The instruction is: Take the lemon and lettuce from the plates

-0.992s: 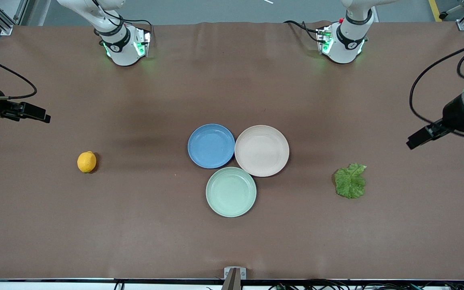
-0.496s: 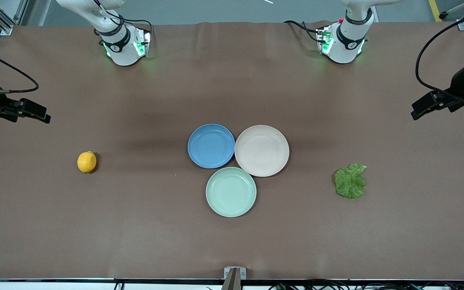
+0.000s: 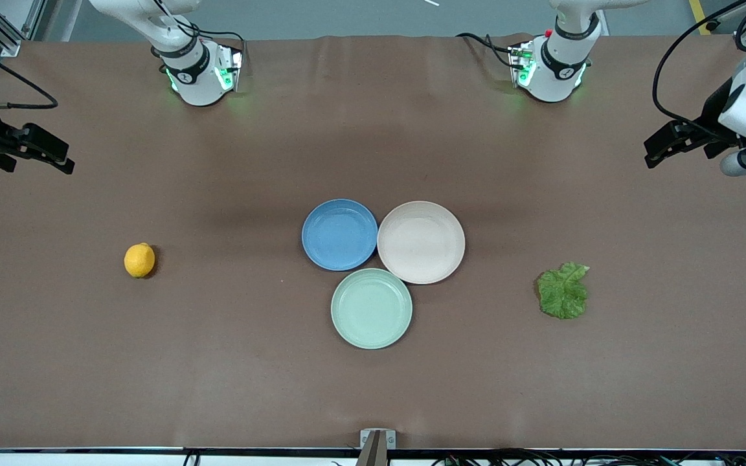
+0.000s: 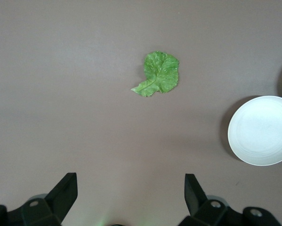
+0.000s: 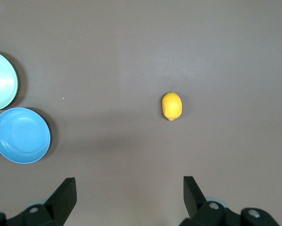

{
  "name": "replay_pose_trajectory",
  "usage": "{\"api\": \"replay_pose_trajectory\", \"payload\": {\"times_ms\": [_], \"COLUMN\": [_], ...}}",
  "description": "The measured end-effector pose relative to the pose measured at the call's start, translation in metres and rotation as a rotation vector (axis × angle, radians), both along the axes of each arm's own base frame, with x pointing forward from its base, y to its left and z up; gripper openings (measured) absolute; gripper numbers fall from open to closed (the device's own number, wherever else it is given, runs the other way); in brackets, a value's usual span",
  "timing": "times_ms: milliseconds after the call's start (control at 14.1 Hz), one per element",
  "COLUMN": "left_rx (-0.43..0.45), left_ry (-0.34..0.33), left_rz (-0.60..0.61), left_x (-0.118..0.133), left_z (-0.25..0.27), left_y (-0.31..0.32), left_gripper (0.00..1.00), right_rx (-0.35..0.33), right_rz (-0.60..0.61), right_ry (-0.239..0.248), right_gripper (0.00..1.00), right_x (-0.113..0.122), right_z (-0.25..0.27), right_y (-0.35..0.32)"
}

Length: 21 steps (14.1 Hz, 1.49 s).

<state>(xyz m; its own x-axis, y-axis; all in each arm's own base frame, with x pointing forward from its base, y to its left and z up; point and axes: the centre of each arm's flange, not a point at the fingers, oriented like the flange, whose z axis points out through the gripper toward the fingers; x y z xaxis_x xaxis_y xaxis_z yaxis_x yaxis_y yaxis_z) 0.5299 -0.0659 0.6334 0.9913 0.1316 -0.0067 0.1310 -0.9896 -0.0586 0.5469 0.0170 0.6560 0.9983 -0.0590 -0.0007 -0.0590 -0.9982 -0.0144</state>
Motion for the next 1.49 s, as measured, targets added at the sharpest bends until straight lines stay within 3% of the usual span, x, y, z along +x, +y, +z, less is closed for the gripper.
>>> {"api": "replay_pose_trajectory", "payload": {"times_ms": [496,1488], "left_rx": [-0.020,-0.026], "left_ry": [-0.005,-0.022], "left_rz": [-0.036,-0.096], "left_x": [-0.001,-0.001], "left_z": [-0.002,0.007], "left_y": [0.001,0.005], "left_gripper": [1.00,1.00], "right_rx": [-0.003,-0.004], "right_rz": [-0.012,-0.015], "right_ry": [-0.059,-0.100], "right_gripper": [1.00,1.00], "right_x": [0.005,0.008], "right_z": [0.009,0.018], "right_y": [-0.006,-0.008]}}
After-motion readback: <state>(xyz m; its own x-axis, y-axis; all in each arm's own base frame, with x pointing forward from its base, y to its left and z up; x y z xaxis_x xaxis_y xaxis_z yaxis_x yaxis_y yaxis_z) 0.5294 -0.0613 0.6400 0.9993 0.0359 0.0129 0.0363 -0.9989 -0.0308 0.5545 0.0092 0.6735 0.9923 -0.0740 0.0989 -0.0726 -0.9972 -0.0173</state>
